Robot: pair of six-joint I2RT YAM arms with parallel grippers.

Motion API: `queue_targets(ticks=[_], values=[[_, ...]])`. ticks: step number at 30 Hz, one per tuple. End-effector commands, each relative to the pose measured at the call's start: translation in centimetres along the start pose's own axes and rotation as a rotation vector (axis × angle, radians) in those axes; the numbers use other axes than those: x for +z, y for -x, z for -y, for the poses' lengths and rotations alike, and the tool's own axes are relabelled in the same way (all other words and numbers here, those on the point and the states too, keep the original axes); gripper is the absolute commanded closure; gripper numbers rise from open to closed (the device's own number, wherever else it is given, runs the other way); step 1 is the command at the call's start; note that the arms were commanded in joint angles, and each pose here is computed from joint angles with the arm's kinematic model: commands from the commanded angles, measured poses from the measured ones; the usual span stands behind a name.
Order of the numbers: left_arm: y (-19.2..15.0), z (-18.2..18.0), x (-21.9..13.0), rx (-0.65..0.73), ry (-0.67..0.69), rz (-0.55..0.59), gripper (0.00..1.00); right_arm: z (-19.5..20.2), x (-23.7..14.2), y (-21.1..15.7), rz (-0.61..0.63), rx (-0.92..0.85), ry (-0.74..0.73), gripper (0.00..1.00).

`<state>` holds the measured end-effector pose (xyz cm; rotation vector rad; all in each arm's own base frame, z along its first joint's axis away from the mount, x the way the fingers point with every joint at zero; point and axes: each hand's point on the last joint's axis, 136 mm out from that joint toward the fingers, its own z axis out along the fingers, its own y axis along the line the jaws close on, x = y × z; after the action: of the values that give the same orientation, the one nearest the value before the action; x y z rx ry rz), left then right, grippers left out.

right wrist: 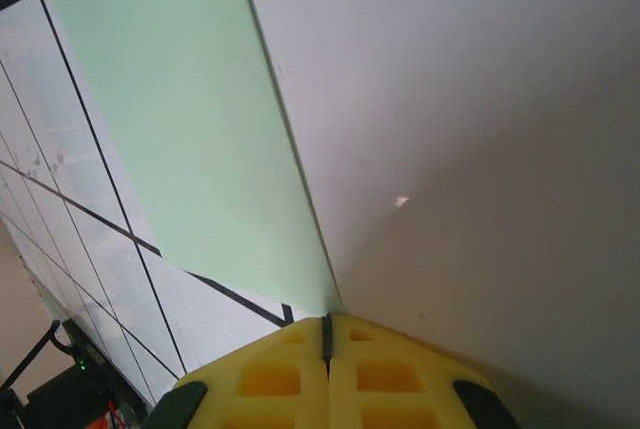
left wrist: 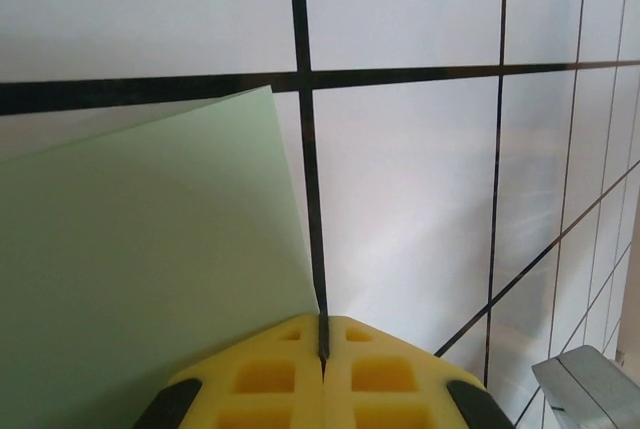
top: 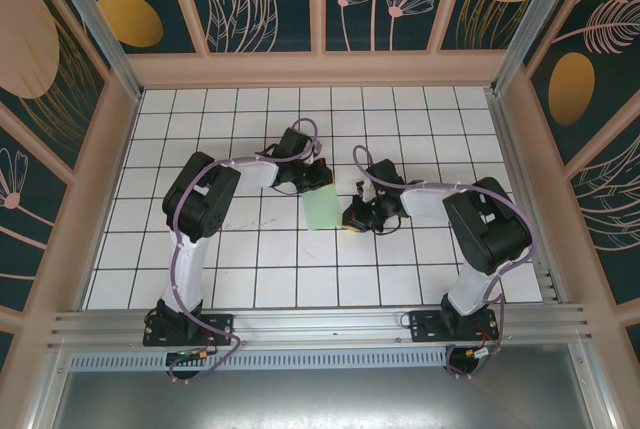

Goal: Fold a paper plane with a square sheet of paper (pick it up from the middle)
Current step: First fold in half a square sheet of paper at the center of the table, then fold the triangle a second time at the center of the table.

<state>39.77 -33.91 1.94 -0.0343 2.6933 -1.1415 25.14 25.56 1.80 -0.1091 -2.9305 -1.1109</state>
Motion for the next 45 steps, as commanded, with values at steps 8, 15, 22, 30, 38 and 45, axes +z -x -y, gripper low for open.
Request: queue_targets(ticks=[8, 15, 22, 30, 38, 45], values=[[4.8, 4.1, -5.8, 0.045, -0.014, 0.159, 0.54, -3.6, -4.6, 6.2, 0.262, -0.082, -0.024, 1.0], [5.6, 0.0, -11.7, -0.081, 0.08, 0.325, 0.33, -5.0, -1.9, 11.3, 0.289, -0.127, -0.049, 0.85], [3.0, -2.6, -13.5, -0.149, 0.125, 0.337, 0.18, -6.0, 1.4, 15.1, 0.269, -0.119, -0.037, 0.83], [0.3, -2.4, -13.1, -0.185, 0.055, 0.264, 0.09, -3.3, 3.5, 16.0, 0.244, -0.036, -0.122, 0.82], [-4.1, -1.7, -11.6, -0.266, -0.017, 0.138, 0.07, 1.9, 3.4, 15.0, 0.254, 0.146, -0.253, 0.82], [-8.3, -0.8, -9.7, -0.315, -0.03, 0.032, 0.18, 3.2, 3.8, 14.2, 0.238, 0.186, -0.27, 0.83]])
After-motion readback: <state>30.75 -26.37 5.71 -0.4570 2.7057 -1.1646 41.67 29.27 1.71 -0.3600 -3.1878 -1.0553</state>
